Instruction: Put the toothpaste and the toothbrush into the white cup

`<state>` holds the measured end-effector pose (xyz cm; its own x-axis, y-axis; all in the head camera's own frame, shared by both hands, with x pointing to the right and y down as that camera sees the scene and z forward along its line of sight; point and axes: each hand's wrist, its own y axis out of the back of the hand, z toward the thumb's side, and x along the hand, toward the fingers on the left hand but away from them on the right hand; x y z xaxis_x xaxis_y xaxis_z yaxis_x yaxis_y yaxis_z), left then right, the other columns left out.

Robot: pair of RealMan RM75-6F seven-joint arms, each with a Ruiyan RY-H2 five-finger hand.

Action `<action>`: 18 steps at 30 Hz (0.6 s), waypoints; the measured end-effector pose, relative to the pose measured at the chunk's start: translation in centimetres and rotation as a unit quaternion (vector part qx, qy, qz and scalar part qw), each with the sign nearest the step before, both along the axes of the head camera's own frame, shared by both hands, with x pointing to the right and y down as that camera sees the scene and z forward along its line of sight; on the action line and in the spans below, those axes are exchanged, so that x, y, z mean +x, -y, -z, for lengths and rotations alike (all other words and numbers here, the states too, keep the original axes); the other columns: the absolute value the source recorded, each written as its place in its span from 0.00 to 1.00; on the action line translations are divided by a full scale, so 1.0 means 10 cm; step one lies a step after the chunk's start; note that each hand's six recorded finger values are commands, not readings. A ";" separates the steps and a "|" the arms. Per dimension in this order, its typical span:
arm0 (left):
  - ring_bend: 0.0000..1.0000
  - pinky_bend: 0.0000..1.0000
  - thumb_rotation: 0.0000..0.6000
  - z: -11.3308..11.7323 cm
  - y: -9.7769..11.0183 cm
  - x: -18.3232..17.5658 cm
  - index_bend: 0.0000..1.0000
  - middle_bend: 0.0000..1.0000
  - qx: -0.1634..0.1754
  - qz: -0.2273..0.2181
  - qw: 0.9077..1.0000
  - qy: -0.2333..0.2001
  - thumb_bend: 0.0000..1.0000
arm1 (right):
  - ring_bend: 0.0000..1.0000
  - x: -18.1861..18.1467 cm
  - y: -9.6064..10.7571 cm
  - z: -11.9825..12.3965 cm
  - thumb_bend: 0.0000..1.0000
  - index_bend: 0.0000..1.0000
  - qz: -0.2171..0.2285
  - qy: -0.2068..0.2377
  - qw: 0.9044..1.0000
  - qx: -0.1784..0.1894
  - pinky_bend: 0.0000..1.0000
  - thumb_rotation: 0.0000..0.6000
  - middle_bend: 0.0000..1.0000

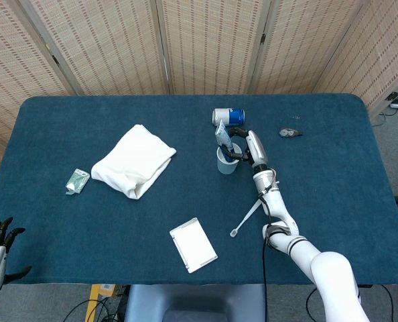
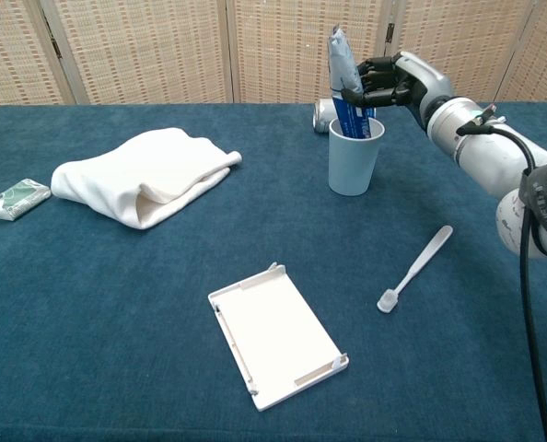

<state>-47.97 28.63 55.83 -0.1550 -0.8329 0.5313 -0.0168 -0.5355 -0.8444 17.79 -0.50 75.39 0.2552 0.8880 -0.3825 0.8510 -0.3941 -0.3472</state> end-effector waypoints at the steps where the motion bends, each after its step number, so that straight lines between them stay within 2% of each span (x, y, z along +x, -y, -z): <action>1: 0.06 0.21 1.00 0.00 0.00 0.00 0.25 0.08 0.000 0.000 1.000 0.000 0.17 | 0.29 -0.01 0.00 0.00 0.27 0.60 0.000 0.002 1.000 -0.001 0.23 1.00 0.48; 5: 0.06 0.21 1.00 0.00 0.00 0.00 0.25 0.08 -0.001 0.000 1.000 0.000 0.17 | 0.27 -0.03 -0.01 -0.01 0.26 0.51 0.004 0.006 1.000 -0.002 0.22 1.00 0.45; 11: 0.06 0.21 1.00 -0.02 0.00 0.02 0.25 0.08 -0.003 -0.004 1.000 -0.001 0.17 | 0.26 -0.01 -0.02 -0.02 0.26 0.47 0.004 0.005 1.000 -0.001 0.20 1.00 0.44; 14: 0.06 0.21 1.00 -0.02 0.01 0.02 0.25 0.08 -0.002 -0.004 1.000 -0.001 0.17 | 0.24 0.01 -0.03 -0.01 0.25 0.38 0.004 0.009 1.000 -0.002 0.18 1.00 0.42; 18: 0.06 0.21 1.00 -0.02 0.01 0.03 0.24 0.08 -0.002 -0.005 1.000 -0.002 0.17 | 0.19 0.02 -0.04 0.00 0.17 0.26 0.008 0.012 1.000 -0.003 0.14 1.00 0.36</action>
<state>-47.66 28.50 56.04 -0.1442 -0.8324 0.5350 -0.0151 -0.5388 -0.8423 17.99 -0.14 75.43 0.2780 0.8816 -0.3814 0.8531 -0.4091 -0.3239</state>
